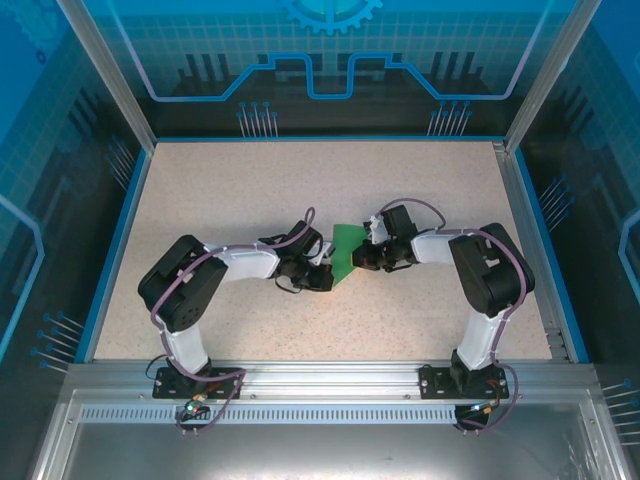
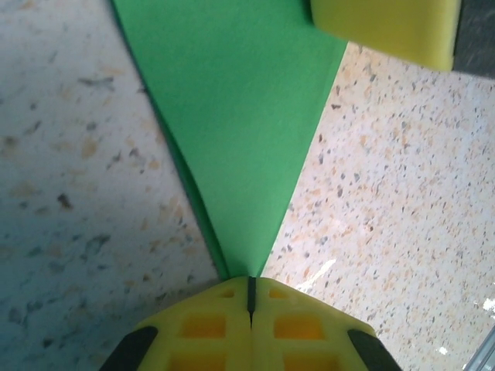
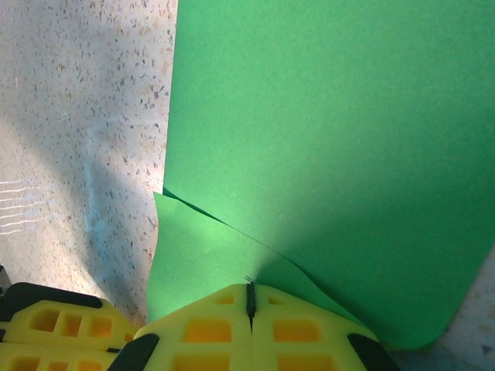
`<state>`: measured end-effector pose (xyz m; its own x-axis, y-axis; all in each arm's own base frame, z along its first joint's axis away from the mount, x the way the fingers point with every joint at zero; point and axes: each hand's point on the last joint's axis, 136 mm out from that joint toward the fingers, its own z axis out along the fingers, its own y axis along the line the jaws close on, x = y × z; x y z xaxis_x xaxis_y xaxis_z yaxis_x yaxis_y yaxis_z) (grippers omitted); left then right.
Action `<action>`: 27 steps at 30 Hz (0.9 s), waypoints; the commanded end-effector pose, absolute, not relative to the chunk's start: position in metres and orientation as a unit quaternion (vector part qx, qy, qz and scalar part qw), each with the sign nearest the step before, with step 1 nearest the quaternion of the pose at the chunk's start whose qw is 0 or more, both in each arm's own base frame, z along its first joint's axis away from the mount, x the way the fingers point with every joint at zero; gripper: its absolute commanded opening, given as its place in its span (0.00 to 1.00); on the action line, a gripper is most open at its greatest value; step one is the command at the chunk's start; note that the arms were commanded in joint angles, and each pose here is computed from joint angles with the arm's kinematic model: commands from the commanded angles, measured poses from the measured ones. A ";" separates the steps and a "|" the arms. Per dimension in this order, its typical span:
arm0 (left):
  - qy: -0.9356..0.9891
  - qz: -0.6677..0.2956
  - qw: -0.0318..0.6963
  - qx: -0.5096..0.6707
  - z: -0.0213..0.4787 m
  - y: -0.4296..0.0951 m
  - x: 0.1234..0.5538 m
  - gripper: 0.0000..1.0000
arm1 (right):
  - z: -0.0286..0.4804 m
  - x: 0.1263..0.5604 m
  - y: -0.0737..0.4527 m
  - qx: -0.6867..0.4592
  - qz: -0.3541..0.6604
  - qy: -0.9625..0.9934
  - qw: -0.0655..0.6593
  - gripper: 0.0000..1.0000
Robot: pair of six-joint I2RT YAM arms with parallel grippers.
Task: Fold a paper plane with a square sheet of paper (pick it up from the middle)
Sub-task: Third fold the triangle at the center of the table.
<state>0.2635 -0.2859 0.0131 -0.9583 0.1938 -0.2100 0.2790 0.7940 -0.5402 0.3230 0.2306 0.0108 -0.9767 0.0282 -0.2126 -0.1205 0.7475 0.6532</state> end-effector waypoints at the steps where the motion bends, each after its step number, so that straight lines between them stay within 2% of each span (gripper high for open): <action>1: 0.966 -0.237 -0.037 0.102 -0.018 -0.246 0.210 0.04 | -0.028 0.308 0.202 0.001 0.289 0.955 0.062 0.00; 7: 0.960 -0.258 -0.012 0.105 0.007 -0.255 0.218 0.04 | -0.025 0.305 0.207 -0.007 0.300 0.952 0.059 0.00; 17: 0.939 -0.319 0.081 0.102 0.067 -0.297 0.275 0.05 | -0.015 0.305 0.221 -0.022 0.325 0.944 0.062 0.00; 27: 0.942 -0.310 0.058 0.116 0.033 -0.315 0.296 0.04 | -0.004 0.303 0.228 -0.029 0.341 0.937 0.066 0.00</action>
